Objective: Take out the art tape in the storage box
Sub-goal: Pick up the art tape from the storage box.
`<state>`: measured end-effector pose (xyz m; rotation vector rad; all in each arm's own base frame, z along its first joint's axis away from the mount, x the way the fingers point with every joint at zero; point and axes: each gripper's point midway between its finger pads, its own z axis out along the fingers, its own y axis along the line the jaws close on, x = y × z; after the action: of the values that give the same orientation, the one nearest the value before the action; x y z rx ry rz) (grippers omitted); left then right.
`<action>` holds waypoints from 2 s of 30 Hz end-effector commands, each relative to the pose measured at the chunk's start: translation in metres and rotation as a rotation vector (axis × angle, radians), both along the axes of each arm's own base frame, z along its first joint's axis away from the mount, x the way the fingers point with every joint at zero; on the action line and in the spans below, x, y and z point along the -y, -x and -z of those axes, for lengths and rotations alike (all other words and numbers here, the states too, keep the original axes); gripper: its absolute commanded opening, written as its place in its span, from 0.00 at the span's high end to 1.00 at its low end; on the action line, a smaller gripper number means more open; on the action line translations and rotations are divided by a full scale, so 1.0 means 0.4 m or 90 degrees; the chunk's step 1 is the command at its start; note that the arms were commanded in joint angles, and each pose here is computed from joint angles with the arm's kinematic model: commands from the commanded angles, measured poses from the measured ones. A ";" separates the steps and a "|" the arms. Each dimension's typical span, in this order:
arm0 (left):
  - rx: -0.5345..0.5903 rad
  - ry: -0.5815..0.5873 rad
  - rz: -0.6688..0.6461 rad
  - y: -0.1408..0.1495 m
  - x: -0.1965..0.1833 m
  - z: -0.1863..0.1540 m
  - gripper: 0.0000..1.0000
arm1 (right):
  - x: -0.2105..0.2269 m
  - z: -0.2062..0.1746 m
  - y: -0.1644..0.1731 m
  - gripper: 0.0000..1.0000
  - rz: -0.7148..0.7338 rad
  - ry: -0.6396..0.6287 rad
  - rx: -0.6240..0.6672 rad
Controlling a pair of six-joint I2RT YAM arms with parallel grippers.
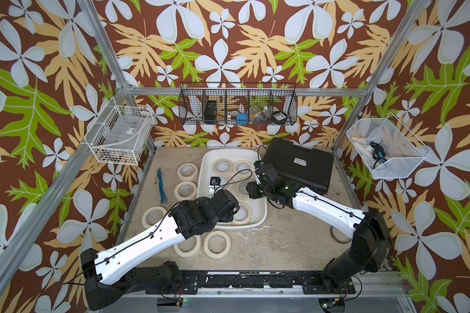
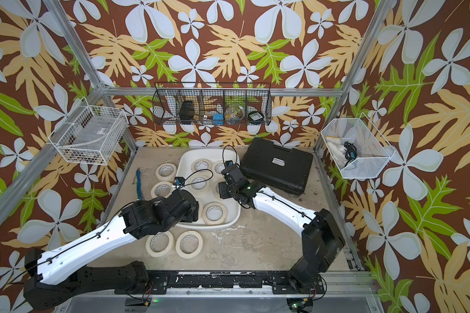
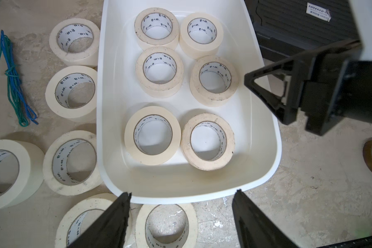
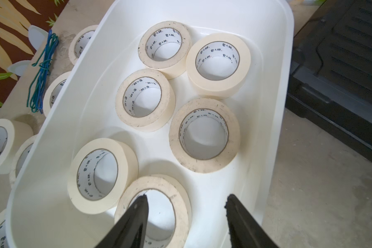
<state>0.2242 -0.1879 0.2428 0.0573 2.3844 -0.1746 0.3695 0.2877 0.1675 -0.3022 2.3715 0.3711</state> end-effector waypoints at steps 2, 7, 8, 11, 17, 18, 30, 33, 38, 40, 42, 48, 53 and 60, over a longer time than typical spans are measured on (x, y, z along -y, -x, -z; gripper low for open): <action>0.043 0.011 -0.016 -0.019 -0.011 -0.029 0.11 | -0.066 0.018 -0.064 0.41 -0.003 -0.036 -0.011; 0.080 0.039 -0.040 -0.021 -0.036 -0.057 0.08 | -0.135 0.072 -0.132 0.45 -0.004 -0.038 -0.041; 0.086 0.045 -0.044 -0.021 -0.041 -0.064 0.07 | -0.143 0.091 -0.144 0.46 0.006 -0.032 -0.052; 0.098 0.053 -0.048 -0.019 -0.052 -0.075 0.06 | -0.165 0.134 -0.173 0.46 0.022 -0.005 -0.063; 0.096 0.053 -0.048 -0.014 -0.057 -0.067 0.06 | -0.206 0.197 -0.216 0.47 0.035 0.001 -0.074; 0.094 0.053 -0.047 -0.014 -0.056 -0.064 0.06 | -0.208 0.205 -0.220 0.47 0.035 0.006 -0.077; 0.088 0.050 -0.045 -0.009 -0.060 -0.050 0.06 | -0.258 0.267 -0.260 0.47 0.037 0.007 -0.083; 0.087 0.051 -0.045 -0.008 -0.061 -0.049 0.06 | -0.261 0.284 -0.264 0.48 0.037 0.009 -0.088; 0.089 0.049 -0.046 -0.008 -0.064 -0.048 0.06 | -0.271 0.300 -0.267 0.53 0.033 0.006 -0.094; 0.089 0.048 -0.047 -0.009 -0.063 -0.048 0.06 | -0.273 0.305 -0.268 0.57 0.031 0.005 -0.096; 0.088 0.047 -0.048 -0.009 -0.063 -0.046 0.06 | -0.278 0.301 -0.269 0.63 0.027 0.002 -0.095; 0.093 0.049 -0.057 -0.014 -0.066 -0.050 0.06 | -0.271 0.241 -0.264 0.81 0.015 0.007 -0.080; 0.090 0.041 -0.059 -0.024 -0.061 -0.049 0.06 | -0.232 0.135 -0.244 0.87 0.008 0.005 -0.045; 0.097 0.048 -0.056 -0.035 -0.047 -0.081 0.06 | -0.138 0.010 -0.193 0.89 0.015 0.022 -0.005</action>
<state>0.2352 -0.1688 0.2681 -0.0709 2.2403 -0.2139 0.4491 0.3542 0.1496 -0.2835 2.4224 0.3613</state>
